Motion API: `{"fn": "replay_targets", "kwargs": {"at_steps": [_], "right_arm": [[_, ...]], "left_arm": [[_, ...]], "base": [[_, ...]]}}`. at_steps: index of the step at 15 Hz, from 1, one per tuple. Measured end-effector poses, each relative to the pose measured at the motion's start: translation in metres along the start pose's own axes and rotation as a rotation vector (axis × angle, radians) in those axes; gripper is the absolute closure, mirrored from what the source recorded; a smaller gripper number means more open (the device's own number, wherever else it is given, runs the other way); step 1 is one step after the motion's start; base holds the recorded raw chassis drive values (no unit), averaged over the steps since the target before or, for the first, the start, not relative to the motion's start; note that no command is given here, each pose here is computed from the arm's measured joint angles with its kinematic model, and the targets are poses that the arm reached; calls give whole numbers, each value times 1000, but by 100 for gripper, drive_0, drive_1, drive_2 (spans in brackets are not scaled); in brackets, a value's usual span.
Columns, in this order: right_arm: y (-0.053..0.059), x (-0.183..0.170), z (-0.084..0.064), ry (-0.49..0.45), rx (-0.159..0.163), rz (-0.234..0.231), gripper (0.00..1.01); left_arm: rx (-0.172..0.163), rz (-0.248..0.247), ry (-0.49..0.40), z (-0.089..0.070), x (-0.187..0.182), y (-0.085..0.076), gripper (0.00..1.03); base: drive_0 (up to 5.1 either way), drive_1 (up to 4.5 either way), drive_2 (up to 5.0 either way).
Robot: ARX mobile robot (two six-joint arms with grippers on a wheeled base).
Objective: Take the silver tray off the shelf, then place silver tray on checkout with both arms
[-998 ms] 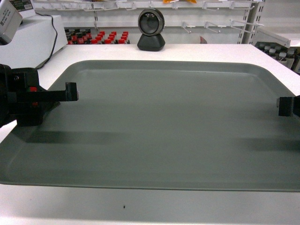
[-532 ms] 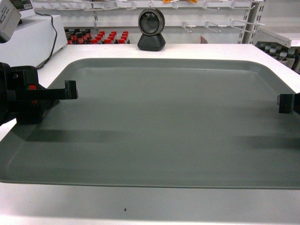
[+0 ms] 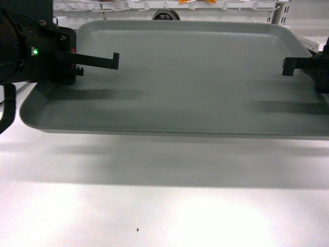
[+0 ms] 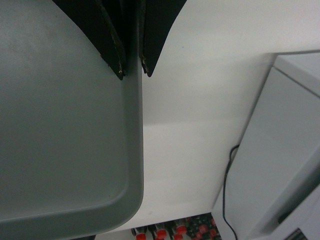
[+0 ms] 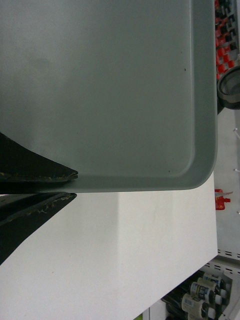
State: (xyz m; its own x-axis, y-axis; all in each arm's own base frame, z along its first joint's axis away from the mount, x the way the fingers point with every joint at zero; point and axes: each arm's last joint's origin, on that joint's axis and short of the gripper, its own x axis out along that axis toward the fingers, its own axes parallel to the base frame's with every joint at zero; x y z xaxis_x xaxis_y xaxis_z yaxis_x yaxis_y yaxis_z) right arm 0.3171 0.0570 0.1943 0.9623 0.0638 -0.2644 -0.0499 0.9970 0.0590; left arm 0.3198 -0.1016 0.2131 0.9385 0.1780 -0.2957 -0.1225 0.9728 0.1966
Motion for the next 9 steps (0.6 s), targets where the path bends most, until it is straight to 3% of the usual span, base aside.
{"fn": "replay_targets", "kwargs": {"at_steps": [2, 4, 6, 9], "right_arm": [[-4, 39, 2, 105, -49, -16, 98], [-3, 68, 14, 130, -96, -33, 98], [0, 90, 25, 148, -124, -42, 98], [3, 106, 9, 236, -135, -39, 98]], "left_arm": [[21, -30, 88, 3, 36, -15, 99], [20, -24, 122, 8, 62, -23, 99], [21, -4, 126, 9, 80, -26, 99], [49, 6, 180, 0, 86, -27, 99]], "base": [[0, 0, 0], [0, 0, 0], [0, 0, 0], [0, 0, 0]]}}
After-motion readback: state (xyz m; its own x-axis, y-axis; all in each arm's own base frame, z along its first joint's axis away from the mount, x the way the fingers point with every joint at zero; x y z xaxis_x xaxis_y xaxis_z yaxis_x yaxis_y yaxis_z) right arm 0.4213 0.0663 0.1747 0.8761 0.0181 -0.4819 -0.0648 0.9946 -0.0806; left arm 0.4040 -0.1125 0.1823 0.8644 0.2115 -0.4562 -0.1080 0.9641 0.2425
